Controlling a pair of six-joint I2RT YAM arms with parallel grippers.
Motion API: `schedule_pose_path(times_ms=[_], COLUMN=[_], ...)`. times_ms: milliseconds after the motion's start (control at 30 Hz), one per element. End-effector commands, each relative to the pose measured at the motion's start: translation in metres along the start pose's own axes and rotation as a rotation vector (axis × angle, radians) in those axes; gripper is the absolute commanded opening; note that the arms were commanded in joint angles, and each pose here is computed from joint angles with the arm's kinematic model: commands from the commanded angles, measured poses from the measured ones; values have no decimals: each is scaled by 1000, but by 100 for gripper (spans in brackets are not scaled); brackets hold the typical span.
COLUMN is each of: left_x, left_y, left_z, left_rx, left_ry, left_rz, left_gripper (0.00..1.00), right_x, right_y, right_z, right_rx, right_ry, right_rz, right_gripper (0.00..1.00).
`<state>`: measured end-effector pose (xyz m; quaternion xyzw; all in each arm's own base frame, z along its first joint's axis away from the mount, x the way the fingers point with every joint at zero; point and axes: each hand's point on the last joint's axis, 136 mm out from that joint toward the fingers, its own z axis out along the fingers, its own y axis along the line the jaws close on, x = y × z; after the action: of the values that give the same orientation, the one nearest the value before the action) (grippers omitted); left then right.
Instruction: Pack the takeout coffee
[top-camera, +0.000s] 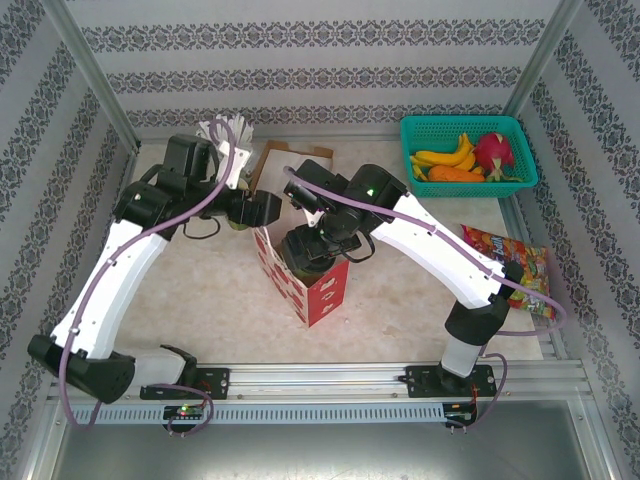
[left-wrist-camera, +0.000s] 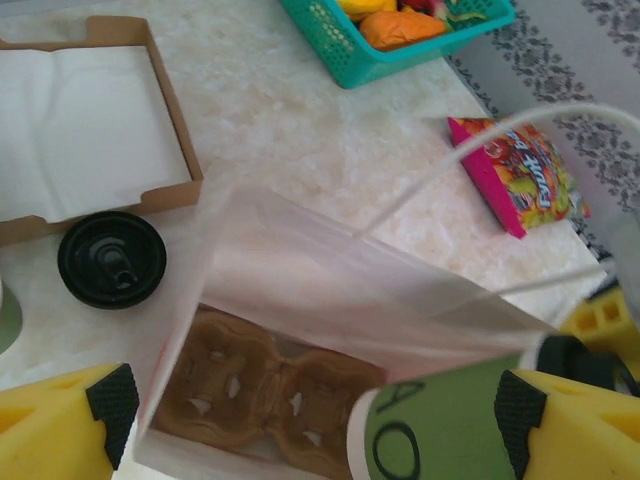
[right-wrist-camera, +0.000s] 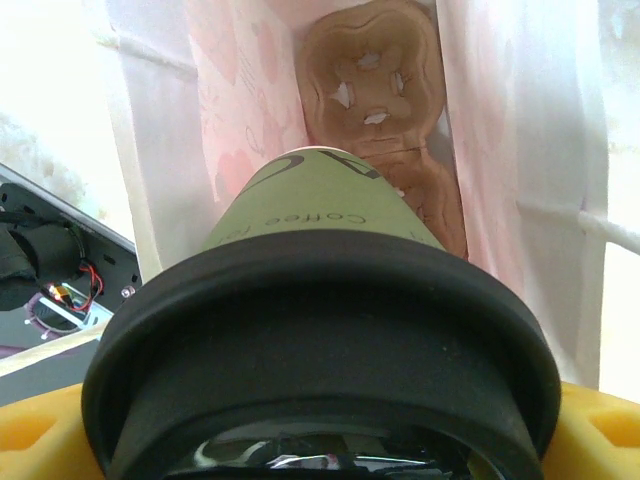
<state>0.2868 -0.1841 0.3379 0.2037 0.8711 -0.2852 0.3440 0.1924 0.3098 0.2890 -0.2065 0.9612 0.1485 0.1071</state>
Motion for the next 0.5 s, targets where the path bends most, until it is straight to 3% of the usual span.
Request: schedule_pose_path(times_ms=[0, 167, 467], left_x=[4, 23, 36], left_y=[-16, -1, -9], left_z=[-10, -15, -13], left_rx=[79, -12, 44], left_ry=[-24, 6, 24], left_rz=[77, 75, 94], left_gripper=[91, 84, 78], right_x=[-3, -1, 0], right_y=[-1, -12, -19], right_z=[1, 6, 21], right_rx=[11, 57, 132], right_ry=[-5, 10, 56], right_rz=[21, 42, 25], right_gripper=[71, 71, 71])
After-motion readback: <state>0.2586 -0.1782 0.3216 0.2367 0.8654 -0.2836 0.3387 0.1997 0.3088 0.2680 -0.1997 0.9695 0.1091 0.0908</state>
